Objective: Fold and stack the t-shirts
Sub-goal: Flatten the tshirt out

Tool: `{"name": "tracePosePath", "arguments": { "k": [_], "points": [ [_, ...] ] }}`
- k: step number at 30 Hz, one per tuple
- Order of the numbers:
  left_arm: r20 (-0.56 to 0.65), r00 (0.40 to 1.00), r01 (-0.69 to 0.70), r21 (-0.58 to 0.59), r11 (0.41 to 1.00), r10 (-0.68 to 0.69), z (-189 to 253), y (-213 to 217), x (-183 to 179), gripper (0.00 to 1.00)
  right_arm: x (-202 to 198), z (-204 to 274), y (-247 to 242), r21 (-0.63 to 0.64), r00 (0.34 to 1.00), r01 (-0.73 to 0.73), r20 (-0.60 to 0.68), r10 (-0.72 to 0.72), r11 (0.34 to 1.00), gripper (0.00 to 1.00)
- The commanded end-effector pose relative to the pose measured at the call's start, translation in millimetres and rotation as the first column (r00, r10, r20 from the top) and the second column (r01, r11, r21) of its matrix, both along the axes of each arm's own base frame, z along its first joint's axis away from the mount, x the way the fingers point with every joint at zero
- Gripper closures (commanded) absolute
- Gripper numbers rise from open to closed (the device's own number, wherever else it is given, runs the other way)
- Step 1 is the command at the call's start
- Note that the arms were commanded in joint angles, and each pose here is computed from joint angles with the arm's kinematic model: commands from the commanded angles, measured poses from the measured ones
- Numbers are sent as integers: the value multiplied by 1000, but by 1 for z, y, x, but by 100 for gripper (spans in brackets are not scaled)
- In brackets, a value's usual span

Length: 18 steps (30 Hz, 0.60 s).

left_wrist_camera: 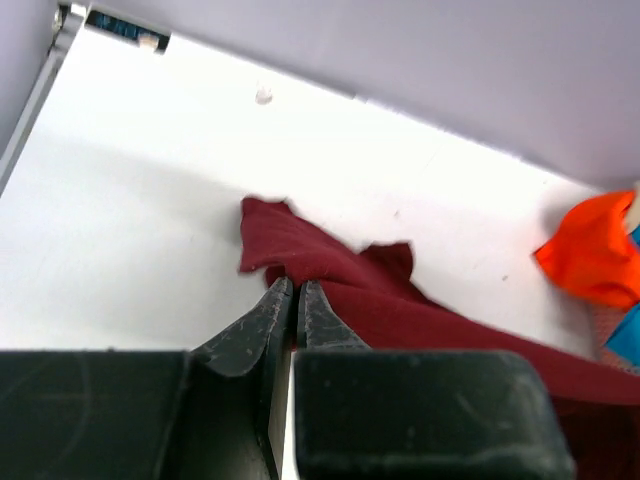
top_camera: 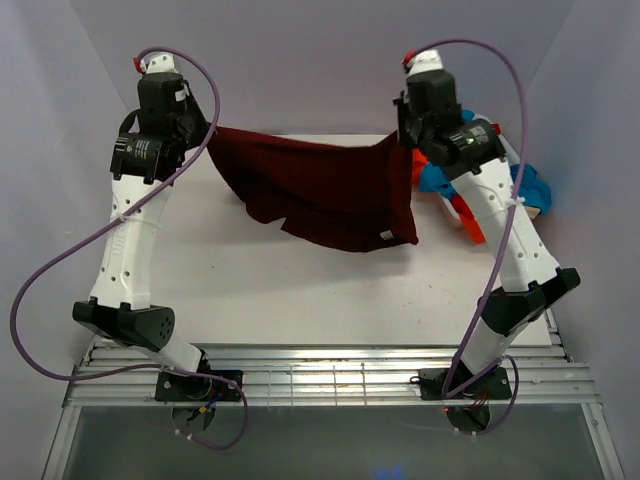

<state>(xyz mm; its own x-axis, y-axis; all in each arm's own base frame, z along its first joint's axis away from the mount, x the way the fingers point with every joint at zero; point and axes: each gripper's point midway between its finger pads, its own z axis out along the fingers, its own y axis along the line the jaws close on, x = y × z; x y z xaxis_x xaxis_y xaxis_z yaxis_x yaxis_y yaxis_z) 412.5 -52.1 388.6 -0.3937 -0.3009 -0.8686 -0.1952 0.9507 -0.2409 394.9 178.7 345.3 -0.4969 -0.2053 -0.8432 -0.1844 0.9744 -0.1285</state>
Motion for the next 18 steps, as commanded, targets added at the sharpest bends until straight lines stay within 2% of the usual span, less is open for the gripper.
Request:
{"name": "tracePosePath", "arguments": {
  "k": [1,5,6,8,9,10,13,15,18],
  "points": [
    [9,1000,-19,-8,1000,19,14,4,3,100,13,49,-48,-38,992,110,74,-107,993,92],
    [79,995,63,-88,994,-56,35,-11,-17,100,0,65,-55,-16,991,82,103,-80,997,92],
    [104,991,95,-105,990,-85,43,-16,-26,100,-13,83,-58,22,987,61,149,-63,998,92],
    [211,970,148,-118,982,-121,78,-18,-54,100,-28,77,-48,57,990,-27,141,19,998,92],
    [238,960,181,-124,976,-148,86,-22,-66,100,-47,97,-53,91,980,-55,197,36,994,91],
    [300,938,221,-131,967,-174,106,-25,-89,100,-55,103,-50,118,973,-94,222,66,989,89],
    [401,876,355,-155,922,-270,137,-43,-125,100,-94,142,-58,171,940,-165,325,102,971,88],
    [498,821,407,-167,898,-279,172,-44,-160,100,-125,173,-62,190,898,-244,415,147,951,87],
    [550,767,493,-177,852,-330,201,-53,-191,100,-161,215,-76,218,834,-291,534,136,932,92]
  ]
}}
